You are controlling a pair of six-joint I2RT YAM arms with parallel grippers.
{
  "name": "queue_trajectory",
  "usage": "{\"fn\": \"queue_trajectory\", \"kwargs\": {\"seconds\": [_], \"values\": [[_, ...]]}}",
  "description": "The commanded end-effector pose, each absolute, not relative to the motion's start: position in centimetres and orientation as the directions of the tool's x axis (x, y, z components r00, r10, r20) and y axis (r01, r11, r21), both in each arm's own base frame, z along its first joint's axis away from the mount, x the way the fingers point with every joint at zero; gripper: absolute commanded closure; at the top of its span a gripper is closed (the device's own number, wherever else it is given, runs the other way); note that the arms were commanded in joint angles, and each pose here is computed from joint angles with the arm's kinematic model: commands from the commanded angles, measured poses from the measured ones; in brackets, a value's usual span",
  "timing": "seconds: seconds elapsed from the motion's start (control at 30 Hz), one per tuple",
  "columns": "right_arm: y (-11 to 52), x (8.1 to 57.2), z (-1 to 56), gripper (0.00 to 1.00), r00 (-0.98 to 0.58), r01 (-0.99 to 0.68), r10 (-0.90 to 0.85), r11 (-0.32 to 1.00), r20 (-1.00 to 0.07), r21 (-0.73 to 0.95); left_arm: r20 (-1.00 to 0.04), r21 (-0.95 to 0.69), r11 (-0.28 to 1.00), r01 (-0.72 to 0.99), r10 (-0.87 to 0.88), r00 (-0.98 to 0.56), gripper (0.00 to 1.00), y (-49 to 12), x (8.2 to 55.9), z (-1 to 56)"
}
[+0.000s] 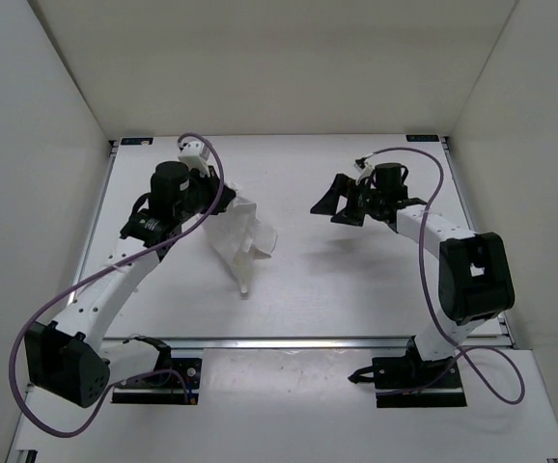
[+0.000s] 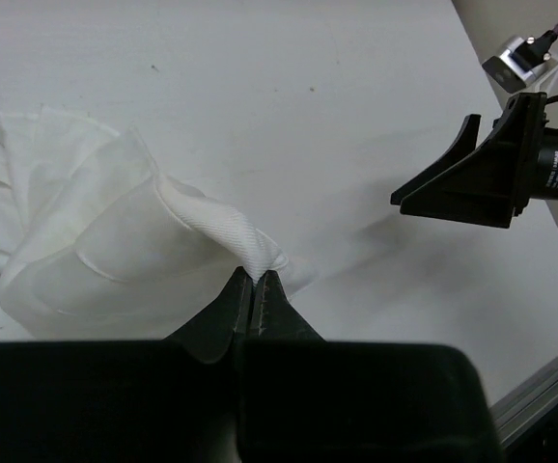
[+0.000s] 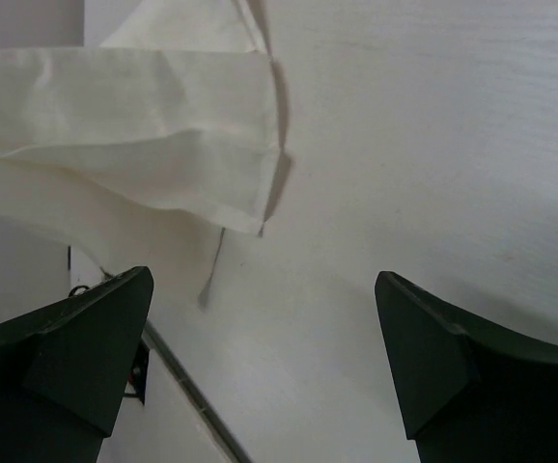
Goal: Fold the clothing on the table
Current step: Flatten the skirt out
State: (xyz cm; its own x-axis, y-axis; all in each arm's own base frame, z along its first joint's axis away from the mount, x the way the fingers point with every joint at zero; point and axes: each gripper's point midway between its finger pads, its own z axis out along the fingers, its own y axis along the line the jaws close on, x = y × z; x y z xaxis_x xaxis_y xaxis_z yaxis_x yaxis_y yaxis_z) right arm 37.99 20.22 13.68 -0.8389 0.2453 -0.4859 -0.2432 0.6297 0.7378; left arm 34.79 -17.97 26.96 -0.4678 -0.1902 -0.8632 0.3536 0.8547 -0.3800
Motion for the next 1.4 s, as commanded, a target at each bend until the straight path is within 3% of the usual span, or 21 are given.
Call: {"fn": "queue_trajectory", "kwargs": {"seconds": [0.0,0.17,0.27,0.47,0.67,0.8,0.9,1.03,1.07,1.13,1.37], "values": [[23.2,36.1,17.2,0.04,-0.813,-0.365,0.205,0.550,-0.545,0.751,-0.878,-0.382,0.835,0.396,-0.195,-0.437,1.00,-18.9,34.2,28.0],[22.5,34.6,17.1,0.04,-0.808,-0.362,0.218,0.549,-0.548,0.753,-0.891,-0.357,0.814,0.458,-0.151,-0.427,1.00,-21.9,35.6,28.5],[21.5,35.1,18.0,0.10,-0.793,-0.379,0.222,0.549,-0.567,0.745,-0.903,-0.373,0.792,0.484,-0.189,-0.387,1.00,-24.5,37.8,31.3],[23.0,34.1,18.1,0.08,-0.764,-0.492,0.096,0.554,-0.639,0.672,-0.825,-0.512,0.832,0.213,-0.408,-0.392,1.00,-23.6,43.7,33.5],[25.3,32.2,15.0,0.06,-0.759,-0.532,-0.014,0.588,-0.650,0.609,-0.714,-0.595,0.803,0.030,-0.512,-0.478,1.00,-21.3,44.8,27.2],[23.3,33.8,13.5,0.06,-0.757,-0.469,0.017,0.683,-0.653,0.560,-0.671,-0.628,0.779,0.011,-0.534,-0.515,1.00,-21.0,44.1,25.4],[19.9,35.9,14.1,0.06,-0.745,-0.329,0.163,0.753,-0.647,0.569,-0.665,-0.617,0.787,-0.009,-0.527,-0.530,1.00,-20.2,43.6,24.0],[15.4,38.5,13.1,0.08,-0.760,-0.112,0.378,0.725,-0.528,0.680,-0.648,-0.633,0.774,0.009,-0.523,-0.554,1.00,-19.5,41.4,23.6],[15.2,39.7,14.0,0.09,-0.751,-0.114,0.387,0.724,-0.536,0.681,-0.639,-0.631,0.776,0.003,-0.517,-0.569,1.00,-19.1,40.4,22.7],[15.2,40.7,12.1,0.10,-0.808,-0.053,0.374,0.724,-0.455,0.688,-0.628,-0.636,0.771,0.015,-0.507,-0.591,1.00,-19.5,38.5,21.9],[18.8,45.1,12.3,0.10,-0.846,-0.070,0.308,0.744,-0.435,0.664,-0.571,-0.568,0.818,0.089,-0.314,-0.759,1.00,-22.2,31.1,16.8]]}}
